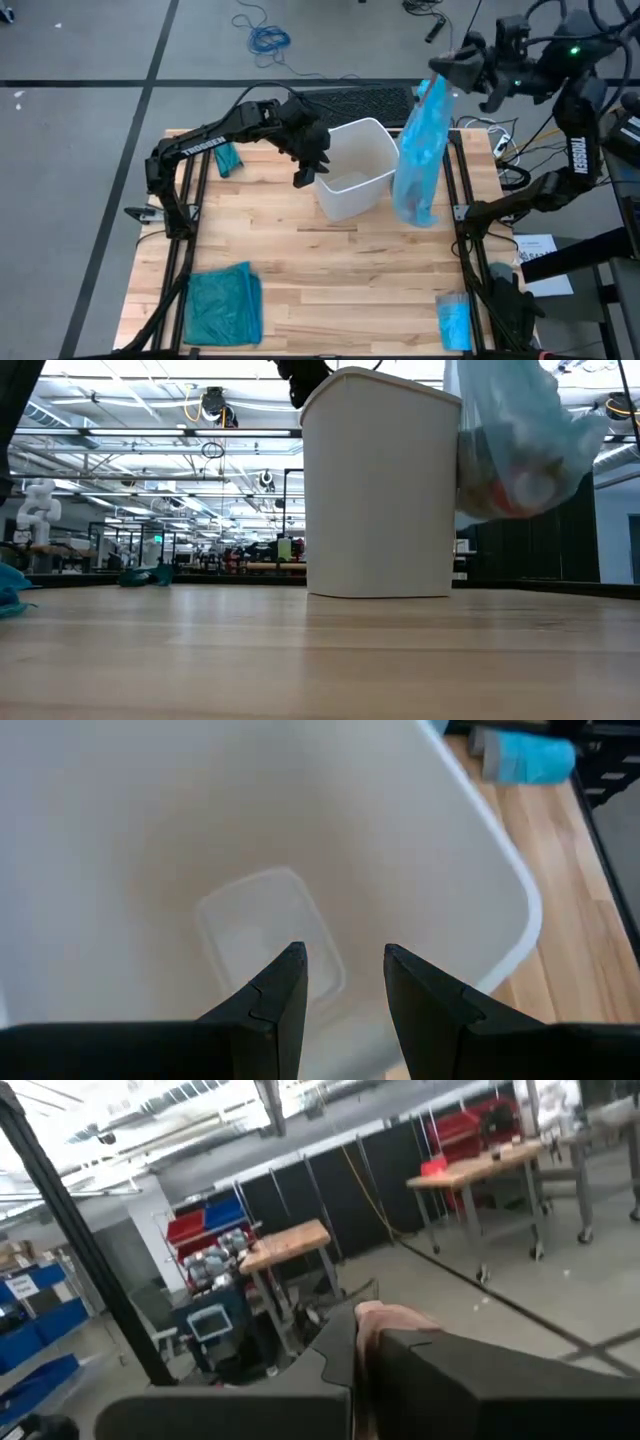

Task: Place trash/remove bag and relplace
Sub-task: Close the blue trash bag

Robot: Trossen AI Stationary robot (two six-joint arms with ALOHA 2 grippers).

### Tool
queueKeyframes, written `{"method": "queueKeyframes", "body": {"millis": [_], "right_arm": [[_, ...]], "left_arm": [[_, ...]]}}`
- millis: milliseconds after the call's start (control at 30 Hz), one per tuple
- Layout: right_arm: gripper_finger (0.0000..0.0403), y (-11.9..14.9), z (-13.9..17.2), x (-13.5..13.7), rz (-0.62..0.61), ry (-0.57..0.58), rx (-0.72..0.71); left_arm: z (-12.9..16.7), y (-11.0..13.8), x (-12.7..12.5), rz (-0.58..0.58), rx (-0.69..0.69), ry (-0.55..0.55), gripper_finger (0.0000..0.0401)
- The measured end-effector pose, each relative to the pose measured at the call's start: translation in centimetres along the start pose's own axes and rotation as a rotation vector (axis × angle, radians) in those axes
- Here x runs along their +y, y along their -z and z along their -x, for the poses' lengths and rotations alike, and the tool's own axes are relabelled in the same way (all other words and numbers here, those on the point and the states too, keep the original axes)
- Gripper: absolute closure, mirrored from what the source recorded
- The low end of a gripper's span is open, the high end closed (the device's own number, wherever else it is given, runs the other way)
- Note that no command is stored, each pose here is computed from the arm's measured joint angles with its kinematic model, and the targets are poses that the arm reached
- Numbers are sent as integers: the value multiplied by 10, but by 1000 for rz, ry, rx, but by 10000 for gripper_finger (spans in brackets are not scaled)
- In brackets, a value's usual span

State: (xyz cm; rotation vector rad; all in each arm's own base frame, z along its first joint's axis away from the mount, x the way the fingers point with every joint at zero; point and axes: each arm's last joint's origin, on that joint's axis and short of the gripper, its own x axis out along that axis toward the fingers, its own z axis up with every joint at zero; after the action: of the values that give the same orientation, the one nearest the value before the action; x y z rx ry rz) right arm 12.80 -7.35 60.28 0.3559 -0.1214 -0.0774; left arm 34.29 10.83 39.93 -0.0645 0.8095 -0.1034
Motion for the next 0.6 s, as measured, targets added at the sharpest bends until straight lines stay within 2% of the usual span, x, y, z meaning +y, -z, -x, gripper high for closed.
{"method": "queueKeyframes", "body": {"millis": [200,333,433,600], "right_arm": [[403,10,3,-3,-12,-14,-35],[403,23,13,-3,-28,-11,-82],[403,41,19,-8,-64,37,-78],[403,70,20,-21,-145,30,-105]], "left_arm": [[5,0,-2,-7,-13,34,269],[6,-4,-4,-17,-70,90,269],[6,-5,-4,-12,-74,74,269],[6,1,5,0,-19,3,269]]}}
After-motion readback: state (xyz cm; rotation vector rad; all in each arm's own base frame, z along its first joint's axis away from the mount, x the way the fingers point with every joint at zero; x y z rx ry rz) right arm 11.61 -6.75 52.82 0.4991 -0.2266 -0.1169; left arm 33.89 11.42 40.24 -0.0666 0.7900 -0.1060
